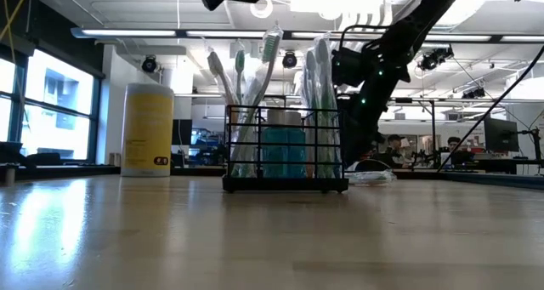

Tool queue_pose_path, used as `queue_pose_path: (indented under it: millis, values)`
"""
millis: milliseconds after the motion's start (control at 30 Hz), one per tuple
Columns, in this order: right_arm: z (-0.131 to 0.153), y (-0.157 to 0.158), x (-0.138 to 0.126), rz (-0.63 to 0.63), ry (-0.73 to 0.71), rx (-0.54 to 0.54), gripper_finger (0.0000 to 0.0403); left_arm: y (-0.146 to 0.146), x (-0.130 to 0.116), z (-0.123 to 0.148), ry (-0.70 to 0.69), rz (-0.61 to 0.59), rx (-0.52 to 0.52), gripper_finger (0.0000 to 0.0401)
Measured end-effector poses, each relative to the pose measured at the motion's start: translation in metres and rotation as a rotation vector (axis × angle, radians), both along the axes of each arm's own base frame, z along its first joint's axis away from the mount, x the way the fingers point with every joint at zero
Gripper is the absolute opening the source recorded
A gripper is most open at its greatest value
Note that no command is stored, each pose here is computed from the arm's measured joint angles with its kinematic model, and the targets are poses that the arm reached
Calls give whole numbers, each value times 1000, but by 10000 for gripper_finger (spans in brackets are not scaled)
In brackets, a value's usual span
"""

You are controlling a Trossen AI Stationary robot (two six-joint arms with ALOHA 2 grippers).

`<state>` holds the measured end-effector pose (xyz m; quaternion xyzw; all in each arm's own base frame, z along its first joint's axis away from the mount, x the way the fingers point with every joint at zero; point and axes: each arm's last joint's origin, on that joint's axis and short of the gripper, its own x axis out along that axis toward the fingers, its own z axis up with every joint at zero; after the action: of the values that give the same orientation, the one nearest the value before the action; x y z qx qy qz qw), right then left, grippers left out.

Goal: Pick & Place toothbrushing station
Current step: Put the green toothbrush into the wire organizer

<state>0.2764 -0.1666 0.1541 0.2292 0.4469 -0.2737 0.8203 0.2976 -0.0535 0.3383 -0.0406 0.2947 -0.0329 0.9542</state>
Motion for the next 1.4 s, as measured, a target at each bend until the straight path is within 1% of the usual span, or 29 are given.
queue_pose_path:
  millis: [167, 267, 367, 567, 667, 867, 933, 1000, 1067, 1133, 1200, 1300, 1333, 1400]
  values:
    - [-1, -1, 0, -40, 26, -31, 236, 0, 0, 0, 10, 36, -64, 234]
    - [-1, -1, -1, -56, 22, -23, 226, 0, 1, -2, 17, 56, -92, 234]
    - [-1, 0, 0, -57, 17, -14, 221, 0, 1, -3, 30, 61, -96, 234]
    - [-2, 3, 2, -47, 20, -13, 221, 0, 1, -3, 26, 43, -69, 234]
    - [-10, 2, 3, -47, 36, 1, 220, 0, 1, -3, 23, 24, -38, 234]
    - [-37, -4, 7, -70, 103, 13, 220, 0, 2, -2, 3, -37, 51, 234]
    - [-42, -4, 7, -74, 122, 12, 219, 0, 2, -2, -4, -53, 85, 234]
    - [-43, -4, 7, -77, 127, 9, 211, 0, 2, -2, -4, -58, 95, 234]
    - [-43, -4, 6, -79, 136, 10, 191, 0, 2, -2, -6, -58, 96, 234]
    - [-42, -4, 4, -84, 146, 11, 156, 0, 2, -2, -5, -57, 98, 234]
    - [-42, -3, 3, -89, 169, 9, 109, 0, 2, -2, -5, -56, 98, 234]
    - [-43, -1, 1, -85, 203, 5, 28, 0, 2, -2, -7, -50, 103, 234]
    - [-43, 0, 1, -82, 213, 4, 18, 1, 2, -2, -8, -42, 111, 234]
    - [-43, 2, 1, -87, 233, -13, 12, 1, 2, -2, -10, -30, 136, 234]
